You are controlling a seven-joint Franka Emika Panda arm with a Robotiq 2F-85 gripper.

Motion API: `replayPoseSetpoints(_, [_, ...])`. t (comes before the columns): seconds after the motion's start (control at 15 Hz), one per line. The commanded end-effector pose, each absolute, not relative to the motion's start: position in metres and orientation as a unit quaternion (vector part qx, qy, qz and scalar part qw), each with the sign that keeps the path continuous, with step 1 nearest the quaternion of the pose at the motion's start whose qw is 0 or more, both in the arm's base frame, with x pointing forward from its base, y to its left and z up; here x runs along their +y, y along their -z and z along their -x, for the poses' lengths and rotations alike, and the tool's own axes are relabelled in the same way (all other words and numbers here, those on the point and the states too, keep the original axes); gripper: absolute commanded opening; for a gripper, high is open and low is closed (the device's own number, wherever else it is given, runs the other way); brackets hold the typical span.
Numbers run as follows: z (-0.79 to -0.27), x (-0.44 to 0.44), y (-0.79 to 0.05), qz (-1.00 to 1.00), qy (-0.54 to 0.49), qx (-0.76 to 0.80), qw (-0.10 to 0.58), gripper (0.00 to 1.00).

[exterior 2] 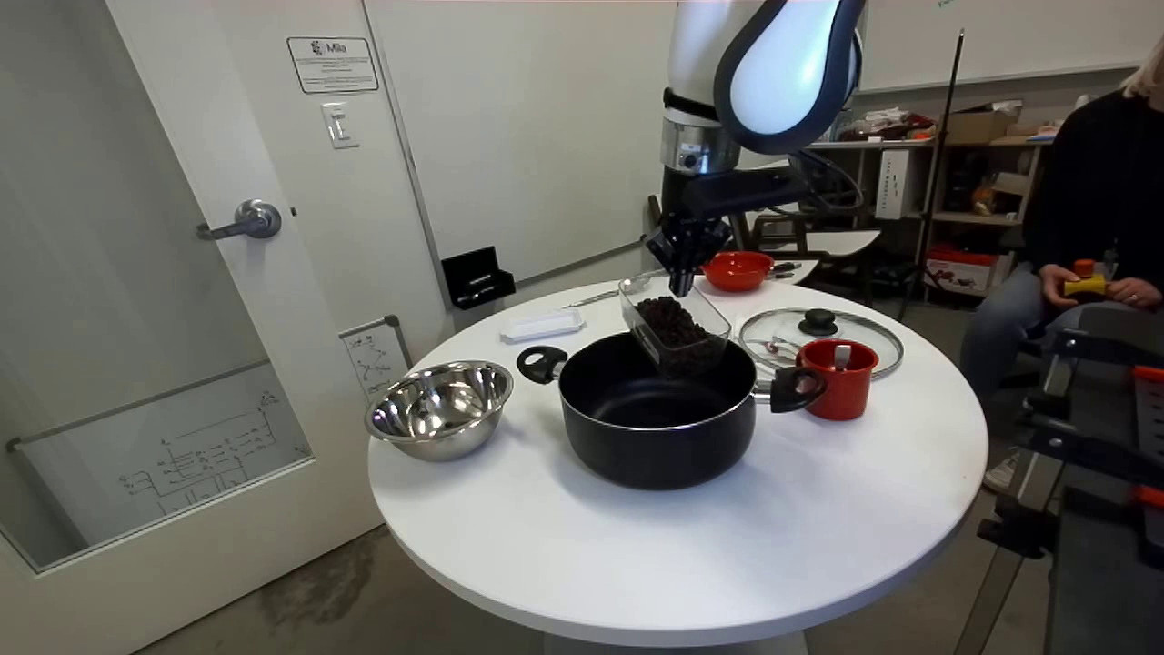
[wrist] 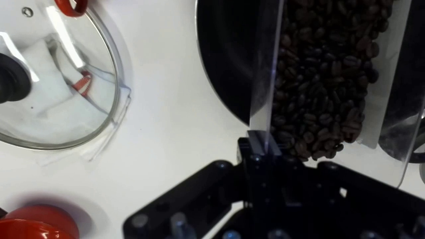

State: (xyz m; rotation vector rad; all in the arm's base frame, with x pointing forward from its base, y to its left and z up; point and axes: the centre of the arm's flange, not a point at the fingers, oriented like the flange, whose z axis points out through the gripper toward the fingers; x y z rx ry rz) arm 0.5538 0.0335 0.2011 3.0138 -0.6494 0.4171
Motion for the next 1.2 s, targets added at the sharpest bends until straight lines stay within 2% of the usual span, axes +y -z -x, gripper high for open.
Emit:
replayPoseSetpoints(0.0, [-0.544,0.034,-0.194,-0.962,-0.176,-0.208,0.020,0.01])
replayPoseSetpoints(0.93, [-0.530,0.048,-0.161,-0.908,-0.354,-0.223,0.008,0.01])
replayPoseSetpoints(1.13, [-0.542,0.058,-0.176,-0.903,-0.374,-0.213,0.006,0.01])
